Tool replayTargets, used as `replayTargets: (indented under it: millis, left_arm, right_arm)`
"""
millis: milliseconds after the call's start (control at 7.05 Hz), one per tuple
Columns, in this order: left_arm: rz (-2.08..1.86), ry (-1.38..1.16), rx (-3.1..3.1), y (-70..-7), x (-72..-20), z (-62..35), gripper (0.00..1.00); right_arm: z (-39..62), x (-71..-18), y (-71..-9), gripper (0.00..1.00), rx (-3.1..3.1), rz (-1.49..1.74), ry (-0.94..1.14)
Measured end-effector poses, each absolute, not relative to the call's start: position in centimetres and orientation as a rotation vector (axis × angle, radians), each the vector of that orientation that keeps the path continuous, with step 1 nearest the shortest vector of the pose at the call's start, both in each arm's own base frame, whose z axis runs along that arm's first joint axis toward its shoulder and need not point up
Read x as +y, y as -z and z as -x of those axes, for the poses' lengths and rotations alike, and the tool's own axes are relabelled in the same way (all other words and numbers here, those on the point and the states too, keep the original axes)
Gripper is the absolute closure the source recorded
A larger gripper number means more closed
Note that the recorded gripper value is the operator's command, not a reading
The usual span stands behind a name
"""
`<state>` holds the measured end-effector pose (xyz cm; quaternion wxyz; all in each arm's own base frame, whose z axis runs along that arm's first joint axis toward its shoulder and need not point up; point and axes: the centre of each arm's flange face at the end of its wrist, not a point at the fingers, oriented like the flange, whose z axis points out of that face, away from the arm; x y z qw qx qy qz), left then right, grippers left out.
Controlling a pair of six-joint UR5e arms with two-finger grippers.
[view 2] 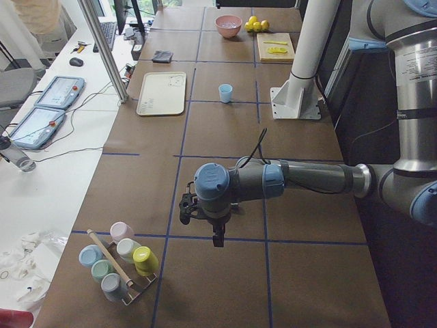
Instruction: Mash ice and strawberries in cup
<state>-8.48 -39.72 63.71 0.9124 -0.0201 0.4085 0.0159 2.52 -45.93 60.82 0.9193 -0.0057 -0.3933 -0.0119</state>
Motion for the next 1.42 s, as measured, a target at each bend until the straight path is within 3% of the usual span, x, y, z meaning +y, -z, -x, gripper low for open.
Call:
replayTargets:
  millis: [1418]
  left_arm:
    - [0.007, -0.125, 0.758, -62.9, -41.1, 6.4, 0.0]
  right_arm:
    - [-2.7, -45.9, -60.9, 0.0, -0.776, 0.011, 0.024]
